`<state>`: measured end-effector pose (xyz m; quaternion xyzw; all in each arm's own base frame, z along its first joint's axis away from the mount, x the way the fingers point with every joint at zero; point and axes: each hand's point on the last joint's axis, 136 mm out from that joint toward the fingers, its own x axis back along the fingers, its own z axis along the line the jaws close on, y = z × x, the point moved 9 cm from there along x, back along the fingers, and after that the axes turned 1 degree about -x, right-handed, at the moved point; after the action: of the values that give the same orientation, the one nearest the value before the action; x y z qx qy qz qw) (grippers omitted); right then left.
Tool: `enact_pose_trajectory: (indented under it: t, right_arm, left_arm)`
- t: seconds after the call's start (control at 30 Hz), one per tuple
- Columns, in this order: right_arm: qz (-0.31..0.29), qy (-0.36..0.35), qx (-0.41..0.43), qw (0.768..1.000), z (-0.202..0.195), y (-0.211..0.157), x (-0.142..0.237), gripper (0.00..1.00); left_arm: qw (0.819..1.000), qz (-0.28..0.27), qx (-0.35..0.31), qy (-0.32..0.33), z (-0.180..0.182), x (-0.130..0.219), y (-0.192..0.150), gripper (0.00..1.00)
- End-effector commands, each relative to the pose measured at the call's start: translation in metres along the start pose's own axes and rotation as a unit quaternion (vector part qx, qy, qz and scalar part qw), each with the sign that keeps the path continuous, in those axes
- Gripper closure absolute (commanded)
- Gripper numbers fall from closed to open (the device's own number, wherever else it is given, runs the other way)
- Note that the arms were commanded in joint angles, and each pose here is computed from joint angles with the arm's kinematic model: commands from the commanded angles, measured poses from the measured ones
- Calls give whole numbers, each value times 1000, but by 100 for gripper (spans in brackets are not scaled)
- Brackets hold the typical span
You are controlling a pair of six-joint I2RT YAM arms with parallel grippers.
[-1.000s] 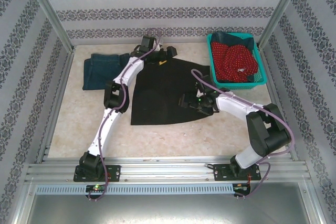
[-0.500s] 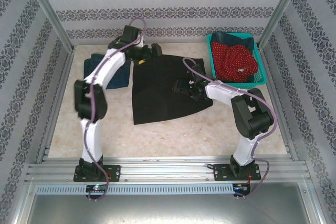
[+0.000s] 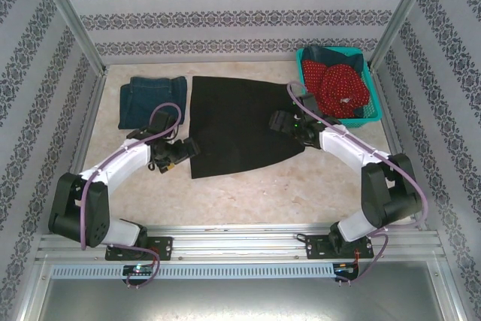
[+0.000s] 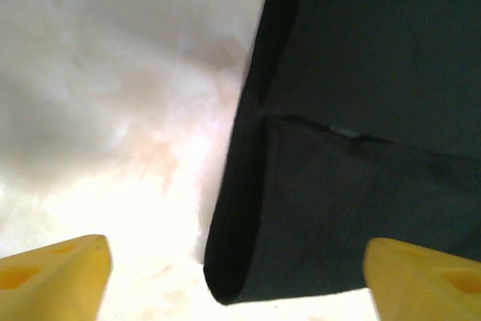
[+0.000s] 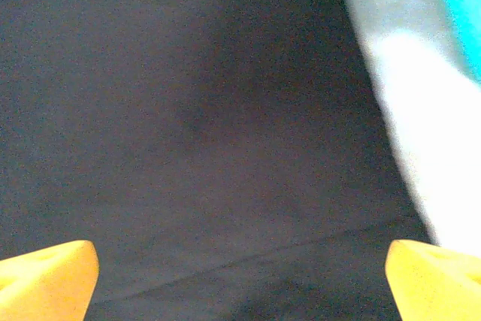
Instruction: Fold and stack the skirts
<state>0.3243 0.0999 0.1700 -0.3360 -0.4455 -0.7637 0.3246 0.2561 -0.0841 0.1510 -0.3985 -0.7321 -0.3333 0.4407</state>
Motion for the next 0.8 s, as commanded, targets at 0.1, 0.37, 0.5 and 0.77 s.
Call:
enact_pose_trajectory:
  t: [0.1,0.37,0.5,0.77]
  right_arm:
    - [42,-34,16,998,-45,-24,11,2]
    - [40,-20,17,999,-56,-36,8,2]
    - [41,-1,64,997,-55,-29,2,7]
    - [92,12,103,990,-52,-11,-16,24]
  left_arm:
    - [998,38,25,-45,-12,-17,-22,29]
    - [997,42,30,-61,-22,-47,-17,52]
    - [999,37,14,-23,-21,-49,-12,55]
    - [999,41,-3,-14,-20,-51,-11,56]
